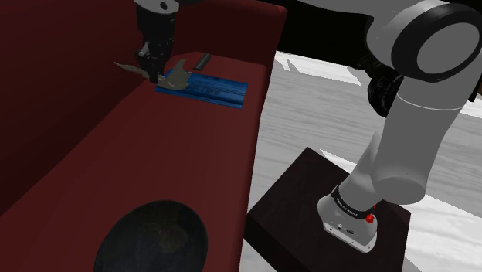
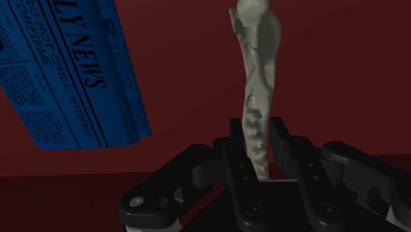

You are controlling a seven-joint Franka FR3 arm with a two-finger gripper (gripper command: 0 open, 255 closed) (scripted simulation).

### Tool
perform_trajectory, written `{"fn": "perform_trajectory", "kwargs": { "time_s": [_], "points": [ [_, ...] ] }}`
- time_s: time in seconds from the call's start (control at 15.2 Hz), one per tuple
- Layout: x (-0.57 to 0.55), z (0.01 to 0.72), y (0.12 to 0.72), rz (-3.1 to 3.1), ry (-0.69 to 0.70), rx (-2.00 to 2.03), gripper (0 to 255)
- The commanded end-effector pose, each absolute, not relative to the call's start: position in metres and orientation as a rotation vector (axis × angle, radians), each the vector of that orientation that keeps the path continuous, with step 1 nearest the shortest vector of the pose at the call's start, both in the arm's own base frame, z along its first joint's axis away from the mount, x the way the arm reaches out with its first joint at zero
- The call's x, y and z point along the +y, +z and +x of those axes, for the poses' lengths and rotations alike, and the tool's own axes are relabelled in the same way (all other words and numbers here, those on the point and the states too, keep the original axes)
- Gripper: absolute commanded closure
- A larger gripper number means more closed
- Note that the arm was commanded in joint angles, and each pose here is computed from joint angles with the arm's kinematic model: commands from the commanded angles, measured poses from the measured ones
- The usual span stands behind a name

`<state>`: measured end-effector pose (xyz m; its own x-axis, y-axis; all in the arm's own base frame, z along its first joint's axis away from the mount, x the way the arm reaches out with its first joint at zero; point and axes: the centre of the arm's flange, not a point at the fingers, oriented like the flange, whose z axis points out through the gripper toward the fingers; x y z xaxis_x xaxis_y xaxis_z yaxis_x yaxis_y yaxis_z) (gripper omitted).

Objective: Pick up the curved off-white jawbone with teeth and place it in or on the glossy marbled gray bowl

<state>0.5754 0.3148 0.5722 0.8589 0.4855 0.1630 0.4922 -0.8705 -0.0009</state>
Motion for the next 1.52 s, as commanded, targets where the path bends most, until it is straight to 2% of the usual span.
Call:
{"fn": "perform_trajectory", "kwargs": {
  "time_s": [0.0,1.45],
  "points": [
    [0.322,0.564,0.576,-2.988,-0.244,-0.786,255],
    [0.477,0.319,0.564,-2.988,-0.244,-0.786,255]
  ]
}}
